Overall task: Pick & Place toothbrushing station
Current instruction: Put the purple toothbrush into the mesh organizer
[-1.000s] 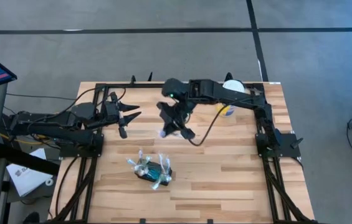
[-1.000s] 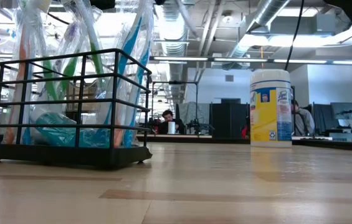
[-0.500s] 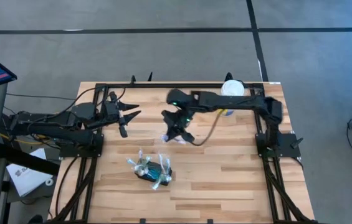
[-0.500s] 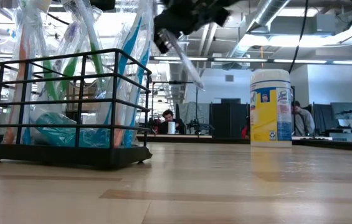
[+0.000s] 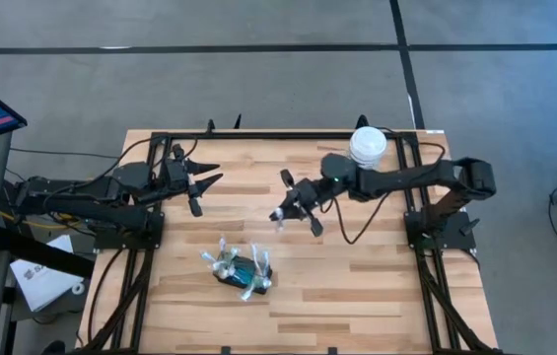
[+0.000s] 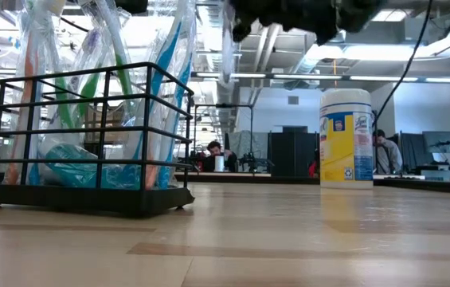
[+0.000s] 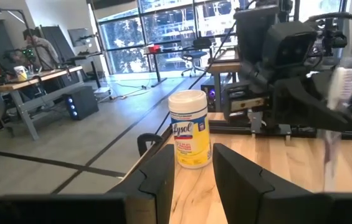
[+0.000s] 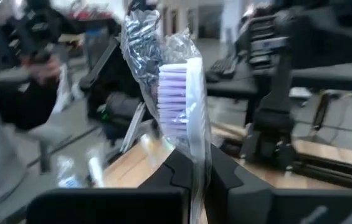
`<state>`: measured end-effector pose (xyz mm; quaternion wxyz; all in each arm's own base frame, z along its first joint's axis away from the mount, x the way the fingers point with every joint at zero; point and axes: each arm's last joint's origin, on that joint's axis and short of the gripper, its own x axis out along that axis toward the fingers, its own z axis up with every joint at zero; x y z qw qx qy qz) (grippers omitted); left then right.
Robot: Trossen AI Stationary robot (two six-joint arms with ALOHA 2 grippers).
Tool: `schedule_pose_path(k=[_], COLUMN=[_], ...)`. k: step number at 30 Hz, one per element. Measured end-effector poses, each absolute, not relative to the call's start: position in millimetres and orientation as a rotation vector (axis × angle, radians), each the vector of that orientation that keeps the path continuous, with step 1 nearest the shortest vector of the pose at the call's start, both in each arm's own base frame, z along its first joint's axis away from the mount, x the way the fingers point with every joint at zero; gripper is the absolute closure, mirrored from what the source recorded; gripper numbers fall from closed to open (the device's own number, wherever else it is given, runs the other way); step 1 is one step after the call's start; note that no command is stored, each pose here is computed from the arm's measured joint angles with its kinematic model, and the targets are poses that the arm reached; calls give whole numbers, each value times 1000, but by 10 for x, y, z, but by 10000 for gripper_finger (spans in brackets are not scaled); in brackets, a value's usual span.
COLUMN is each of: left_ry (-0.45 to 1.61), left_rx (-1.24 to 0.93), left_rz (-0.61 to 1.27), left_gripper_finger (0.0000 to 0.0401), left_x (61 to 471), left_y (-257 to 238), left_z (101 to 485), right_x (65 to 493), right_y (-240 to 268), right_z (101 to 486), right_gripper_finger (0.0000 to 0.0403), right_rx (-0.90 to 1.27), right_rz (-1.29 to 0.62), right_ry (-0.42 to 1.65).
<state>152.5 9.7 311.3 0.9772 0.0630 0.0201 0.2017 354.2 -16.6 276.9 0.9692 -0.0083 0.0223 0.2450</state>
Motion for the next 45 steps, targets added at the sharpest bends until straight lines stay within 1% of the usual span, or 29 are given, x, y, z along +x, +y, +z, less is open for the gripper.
schedule_pose_path(k=[5, 9, 15, 19, 23, 26, 30, 34, 38, 42, 45], left_ry=[40, 40, 38, 37, 33, 33, 31, 26, 25, 24, 24], left_rx=[127, 127, 126, 124, 123, 123, 122, 121, 117, 112, 113], left_rz=[407, 407, 407, 407, 408, 408, 408, 408, 408, 408, 408], left_gripper_finger=[297, 297, 297, 297, 297, 297, 297, 297, 297, 297, 297], left_x=[1525, 1525, 1525, 1525, 1525, 1526, 1526, 1526, 1526, 1526, 1526], left_y=[97, 97, 98, 98, 98, 98, 98, 98, 98, 98, 98], left_z=[3113, 3114, 3115, 3116, 3119, 3119, 3121, 3126, 3126, 3126, 3126], right_x=[3509, 3507, 3497, 3489, 3475, 3515, 3614, 3735, 3806, 3796, 3783], right_y=[-15, 137, 383, 503, 610, 694, 753, 778, 791, 837, 895], right_z=[2705, 2704, 2697, 2676, 2676, 2613, 2525, 2334, 2308, 2308, 2310], right_gripper_finger=[399, 396, 399, 394, 399, 396, 396, 397, 395, 399, 395], right_rx=[9, 9, -10, -7, -12, -20, -16, 1, 35, 22, 4], right_rz=[416, 444, 436, 397, 389, 370, 372, 373, 373, 384, 400], right_ry=[-23, -27, -24, -1, -3, -11, -38, -20, -13, -13, -18])
